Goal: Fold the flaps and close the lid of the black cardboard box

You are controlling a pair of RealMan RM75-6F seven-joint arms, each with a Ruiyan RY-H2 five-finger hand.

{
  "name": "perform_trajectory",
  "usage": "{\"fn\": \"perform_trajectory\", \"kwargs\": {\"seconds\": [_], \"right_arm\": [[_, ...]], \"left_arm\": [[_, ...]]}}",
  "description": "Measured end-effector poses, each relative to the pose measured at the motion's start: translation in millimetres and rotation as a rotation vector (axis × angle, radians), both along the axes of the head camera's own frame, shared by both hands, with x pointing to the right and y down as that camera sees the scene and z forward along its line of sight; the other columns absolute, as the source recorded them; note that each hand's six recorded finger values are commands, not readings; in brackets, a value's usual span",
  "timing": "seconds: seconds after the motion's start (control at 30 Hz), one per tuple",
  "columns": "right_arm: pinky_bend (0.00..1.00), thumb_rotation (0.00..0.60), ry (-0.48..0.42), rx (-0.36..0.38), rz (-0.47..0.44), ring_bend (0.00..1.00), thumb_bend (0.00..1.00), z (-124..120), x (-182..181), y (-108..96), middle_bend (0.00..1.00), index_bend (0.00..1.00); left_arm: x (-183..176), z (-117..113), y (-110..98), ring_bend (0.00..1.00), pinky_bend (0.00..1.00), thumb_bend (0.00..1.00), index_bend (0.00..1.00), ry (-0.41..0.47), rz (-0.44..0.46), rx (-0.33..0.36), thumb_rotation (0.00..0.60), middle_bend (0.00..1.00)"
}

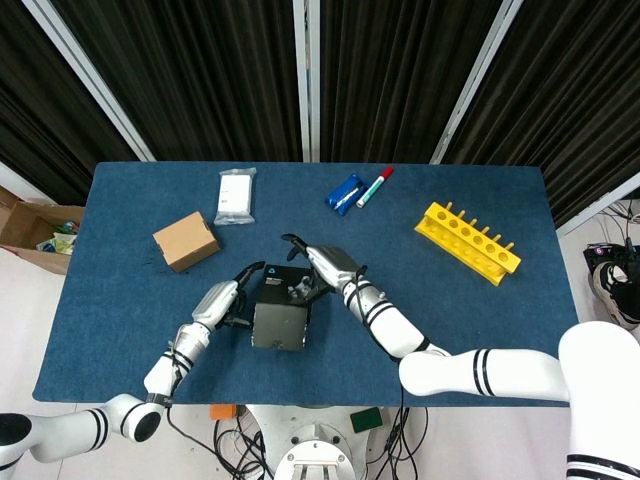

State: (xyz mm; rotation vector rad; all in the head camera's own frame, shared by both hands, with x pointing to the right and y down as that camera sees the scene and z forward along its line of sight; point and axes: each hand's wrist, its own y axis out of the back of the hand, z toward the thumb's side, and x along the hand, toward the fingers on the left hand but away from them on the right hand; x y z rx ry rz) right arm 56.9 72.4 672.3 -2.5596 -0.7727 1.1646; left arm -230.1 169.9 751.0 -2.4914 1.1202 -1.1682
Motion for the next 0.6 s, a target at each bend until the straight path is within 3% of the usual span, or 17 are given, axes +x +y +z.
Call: {"fn": "perform_trajectory", "kwargs": {"seconds": [0.37, 0.6], "right_arm": [[1.0, 0.6, 0.037, 0.102, -0.085, 0.79, 0.0, 1, -13, 21, 0.29, 0.14], [1.0, 0.6, 0.133, 0.307, -0.185, 0.79, 0.0, 9, -22, 40, 0.29, 0.2]], "left_arm": [[-55, -17, 4, 0.71, 1.0, 0.0, 0.0, -0.222, 0.071, 0.06, 0.401, 0.03], [-90, -36, 5, 0.71, 1.0, 0.0, 0.0, -0.26, -0.001, 0.08, 0.399, 0.03]]}}
